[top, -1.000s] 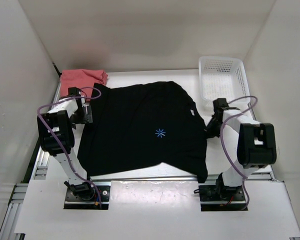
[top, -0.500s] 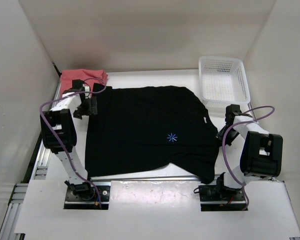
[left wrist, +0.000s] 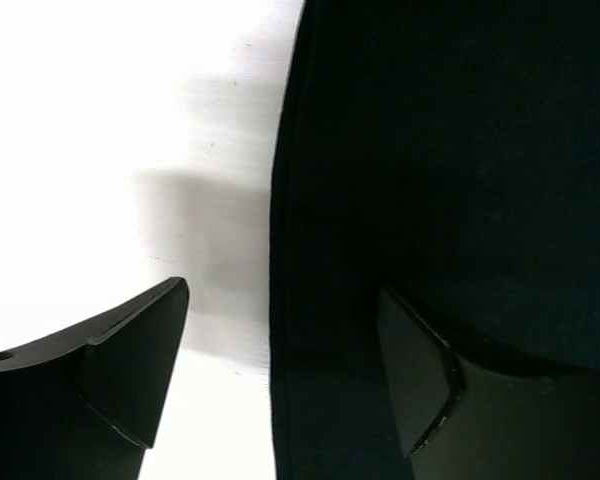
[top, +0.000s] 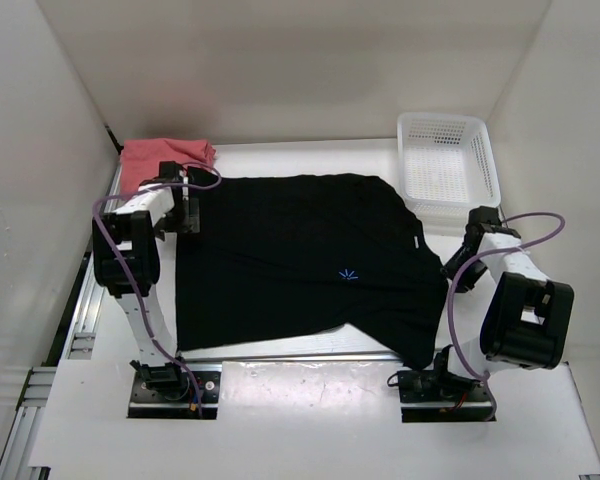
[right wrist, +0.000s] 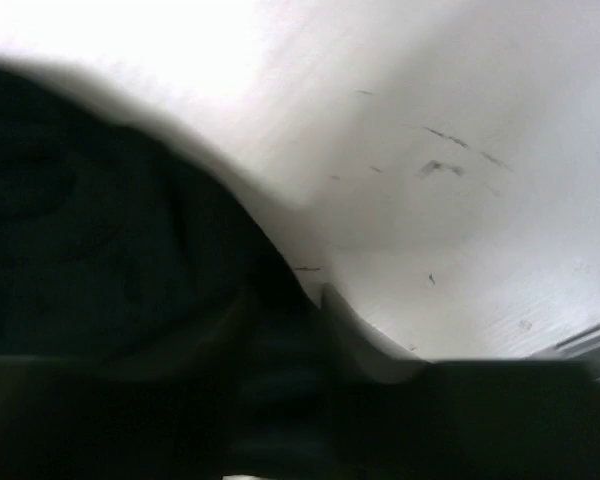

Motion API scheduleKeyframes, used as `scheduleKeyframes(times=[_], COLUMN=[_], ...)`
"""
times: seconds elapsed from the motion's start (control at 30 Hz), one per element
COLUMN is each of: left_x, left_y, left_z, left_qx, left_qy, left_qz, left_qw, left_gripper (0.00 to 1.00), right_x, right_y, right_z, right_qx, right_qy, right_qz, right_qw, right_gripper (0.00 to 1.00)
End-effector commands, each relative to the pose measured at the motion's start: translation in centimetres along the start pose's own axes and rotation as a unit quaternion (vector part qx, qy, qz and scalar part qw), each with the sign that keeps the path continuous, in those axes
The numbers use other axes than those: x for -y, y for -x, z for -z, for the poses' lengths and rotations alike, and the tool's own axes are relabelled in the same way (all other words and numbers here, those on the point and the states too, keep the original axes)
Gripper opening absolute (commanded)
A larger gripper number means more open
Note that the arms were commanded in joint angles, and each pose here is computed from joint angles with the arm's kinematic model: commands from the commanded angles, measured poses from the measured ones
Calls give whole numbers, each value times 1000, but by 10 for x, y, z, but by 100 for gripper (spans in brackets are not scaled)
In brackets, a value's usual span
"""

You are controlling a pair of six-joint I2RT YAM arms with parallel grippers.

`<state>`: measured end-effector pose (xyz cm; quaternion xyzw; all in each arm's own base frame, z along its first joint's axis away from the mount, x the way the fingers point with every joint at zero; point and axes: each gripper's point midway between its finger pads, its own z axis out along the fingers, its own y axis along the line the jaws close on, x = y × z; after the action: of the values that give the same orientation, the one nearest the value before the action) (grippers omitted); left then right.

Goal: Fold and stack the t-shirts
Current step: Flatten out the tshirt

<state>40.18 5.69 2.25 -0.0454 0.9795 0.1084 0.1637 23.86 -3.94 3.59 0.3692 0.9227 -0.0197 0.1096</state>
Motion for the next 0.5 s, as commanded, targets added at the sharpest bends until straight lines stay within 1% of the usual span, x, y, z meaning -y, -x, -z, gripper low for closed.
scheduleKeyframes(times=[0.0, 0.03, 0.07, 0.1, 0.13, 0.17, 0.2, 0.23, 0.27, 0.3, 0.33, 0.37, 0.4, 0.43, 0.47], left_x=[-13, -4, -3, 0, 7, 6, 8, 6, 8, 6, 11, 8, 4, 9, 5], left_y=[21, 28, 34, 39, 43, 39, 31, 19, 8, -4, -42, -57, -78, -128, -141], left_z=[30, 43, 57, 71, 96, 107, 117, 133, 139, 143, 130, 145, 144, 122, 134], left_qx=[47, 66, 85, 104, 133, 139, 138, 145, 144, 143, 109, 131, 129, 90, 129], left_qy=[16, -5, -7, -10, -18, -9, -12, -10, -13, -13, -11, -11, 3, 6, 6], left_qz=[9, 6, 5, 4, -4, -8, -14, -16, -23, -23, -43, -43, -50, -81, -79], left_qw=[999, 998, 996, 995, 991, 990, 990, 989, 989, 989, 993, 990, 990, 993, 988], left_gripper=[87, 89, 93, 95, 97, 99, 99, 99, 99, 99, 99, 99, 99, 99, 99], right_x=[-29, -29, -33, -34, -32, -30, -27, -22, -8, -4, -2, 4, 1, -3, 2], right_y=[14, 10, 14, 11, 15, 8, 7, 6, -6, -12, -23, -43, -56, -72, -94], right_z=[22, 27, 34, 44, 50, 56, 64, 68, 68, 73, 73, 64, 66, 64, 54], right_qx=[14, 12, 25, 36, 49, 45, 58, 61, 46, 49, 36, 8, 1, -22, -45], right_qy=[68, 68, 76, 84, 81, 80, 77, 68, 42, 44, 50, 51, 72, 90, 87], right_qz=[49, 54, 65, 78, 77, 83, 77, 69, 51, 43, 38, 32, 16, 11, 12], right_qw=[996, 996, 995, 993, 993, 992, 992, 993, 997, 997, 997, 998, 997, 996, 995], right_gripper=[53, 59, 66, 67, 69, 71, 75, 78, 80, 83, 84, 87, 91, 93, 93])
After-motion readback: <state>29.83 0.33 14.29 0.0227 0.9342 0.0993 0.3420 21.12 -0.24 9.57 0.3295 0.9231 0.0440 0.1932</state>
